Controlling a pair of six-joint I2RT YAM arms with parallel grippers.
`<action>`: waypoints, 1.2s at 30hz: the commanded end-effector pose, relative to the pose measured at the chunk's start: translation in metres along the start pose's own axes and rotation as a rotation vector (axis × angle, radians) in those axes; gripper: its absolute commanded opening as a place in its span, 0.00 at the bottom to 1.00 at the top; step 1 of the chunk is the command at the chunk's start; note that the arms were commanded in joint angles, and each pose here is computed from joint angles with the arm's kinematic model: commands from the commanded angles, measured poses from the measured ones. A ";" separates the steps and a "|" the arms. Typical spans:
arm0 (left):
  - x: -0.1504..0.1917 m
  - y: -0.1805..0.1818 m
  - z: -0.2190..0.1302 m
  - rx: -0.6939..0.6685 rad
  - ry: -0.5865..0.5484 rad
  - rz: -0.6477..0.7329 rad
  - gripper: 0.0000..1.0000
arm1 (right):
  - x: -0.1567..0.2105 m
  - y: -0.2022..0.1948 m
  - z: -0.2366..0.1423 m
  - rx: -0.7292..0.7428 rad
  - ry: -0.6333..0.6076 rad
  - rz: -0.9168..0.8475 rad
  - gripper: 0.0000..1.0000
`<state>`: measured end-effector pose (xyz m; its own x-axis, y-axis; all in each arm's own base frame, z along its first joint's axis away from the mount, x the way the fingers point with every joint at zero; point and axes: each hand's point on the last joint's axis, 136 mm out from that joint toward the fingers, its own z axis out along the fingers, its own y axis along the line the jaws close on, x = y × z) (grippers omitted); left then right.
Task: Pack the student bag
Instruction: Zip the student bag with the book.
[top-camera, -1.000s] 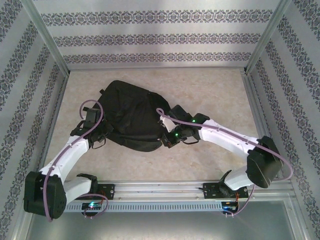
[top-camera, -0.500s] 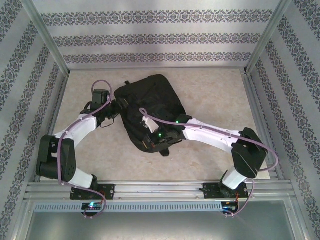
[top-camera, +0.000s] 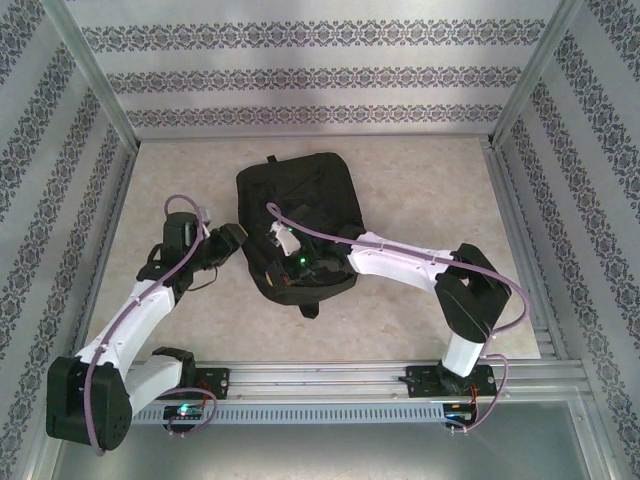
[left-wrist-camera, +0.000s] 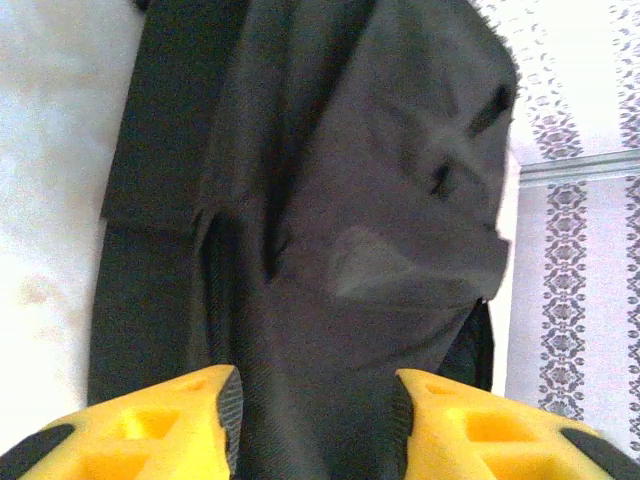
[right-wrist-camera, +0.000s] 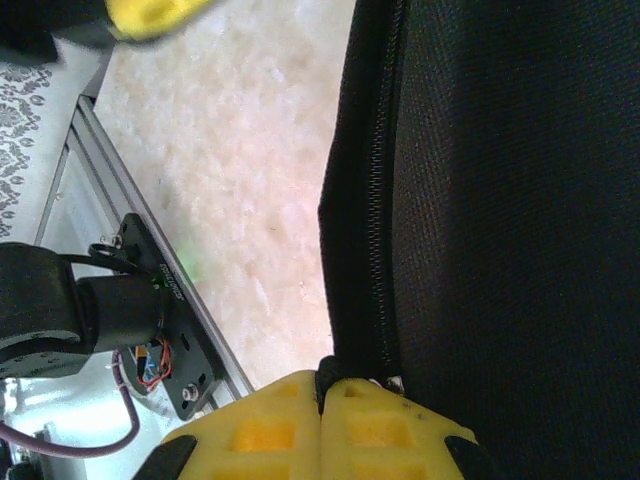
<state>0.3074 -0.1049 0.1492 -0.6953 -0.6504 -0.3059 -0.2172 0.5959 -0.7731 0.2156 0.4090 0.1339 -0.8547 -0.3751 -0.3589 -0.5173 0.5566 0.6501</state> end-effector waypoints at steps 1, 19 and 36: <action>0.013 -0.001 0.000 0.019 0.036 -0.031 0.42 | -0.022 0.016 -0.003 -0.058 -0.059 -0.022 0.00; 0.027 0.018 0.011 -0.017 0.062 -0.008 0.39 | -0.016 0.016 0.001 -0.073 -0.033 -0.014 0.00; 0.022 0.022 0.034 -0.100 0.081 0.110 0.31 | -0.003 0.014 0.001 -0.062 0.016 -0.021 0.00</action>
<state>0.2979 -0.1217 0.0967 -0.7782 -0.5694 -0.2648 -0.2525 0.6699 -0.6982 0.2110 0.4121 0.1325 -0.8637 -0.3817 -0.3291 -0.4973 0.5398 0.6792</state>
